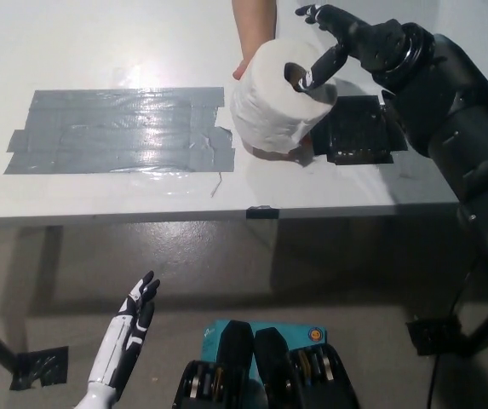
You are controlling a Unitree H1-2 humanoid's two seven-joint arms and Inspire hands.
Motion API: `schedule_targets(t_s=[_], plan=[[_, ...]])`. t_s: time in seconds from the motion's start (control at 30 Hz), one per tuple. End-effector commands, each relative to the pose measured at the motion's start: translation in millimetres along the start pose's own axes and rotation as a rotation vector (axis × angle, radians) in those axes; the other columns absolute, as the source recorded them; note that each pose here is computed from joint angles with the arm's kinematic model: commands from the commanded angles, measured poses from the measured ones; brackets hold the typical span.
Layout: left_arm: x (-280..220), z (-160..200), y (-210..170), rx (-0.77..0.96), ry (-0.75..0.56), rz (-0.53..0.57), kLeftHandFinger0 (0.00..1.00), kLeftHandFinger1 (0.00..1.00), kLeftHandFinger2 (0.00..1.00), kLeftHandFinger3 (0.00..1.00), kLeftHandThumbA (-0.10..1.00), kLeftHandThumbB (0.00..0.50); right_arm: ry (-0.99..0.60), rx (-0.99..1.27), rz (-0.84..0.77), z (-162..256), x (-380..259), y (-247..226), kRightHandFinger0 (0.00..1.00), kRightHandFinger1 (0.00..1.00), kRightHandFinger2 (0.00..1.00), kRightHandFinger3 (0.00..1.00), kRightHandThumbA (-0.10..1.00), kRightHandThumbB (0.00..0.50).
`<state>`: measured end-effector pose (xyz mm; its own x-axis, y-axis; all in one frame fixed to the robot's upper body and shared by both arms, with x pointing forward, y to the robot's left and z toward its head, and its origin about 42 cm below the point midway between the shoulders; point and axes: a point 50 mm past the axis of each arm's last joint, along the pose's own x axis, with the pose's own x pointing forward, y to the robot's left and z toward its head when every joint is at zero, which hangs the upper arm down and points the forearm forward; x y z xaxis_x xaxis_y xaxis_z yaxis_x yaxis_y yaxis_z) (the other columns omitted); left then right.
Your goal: A person hands over a roll of toilet paper to the robot , and the robot inserts its right thumb into the hole in the centre to grab the roll, and then places it on the balck area on the desk.
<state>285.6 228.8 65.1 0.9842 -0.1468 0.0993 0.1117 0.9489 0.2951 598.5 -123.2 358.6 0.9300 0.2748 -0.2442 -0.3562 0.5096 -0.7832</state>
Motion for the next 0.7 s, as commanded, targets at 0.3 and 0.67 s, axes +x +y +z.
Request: schedule_targets(t_s=[0.3, 0.67], plan=[[5.8, 13.9, 0.0, 0.039, -0.091, 0.007, 1.00, 1.00, 1.00, 1.00, 1.00, 0.182, -0.025, -0.085, -0.030, 32.6, -1.2, -12.3, 1.00, 1.00, 1.00, 1.00, 0.98, 0.303], [9.1, 17.0, 0.8, 0.065, -0.111, 0.008, 1.00, 1.00, 1.00, 1.00, 1.00, 0.213, 0.022, -0.069, -0.010, 23.7, 3.1, 9.5, 1.00, 1.00, 1.00, 1.00, 0.89, 0.326]])
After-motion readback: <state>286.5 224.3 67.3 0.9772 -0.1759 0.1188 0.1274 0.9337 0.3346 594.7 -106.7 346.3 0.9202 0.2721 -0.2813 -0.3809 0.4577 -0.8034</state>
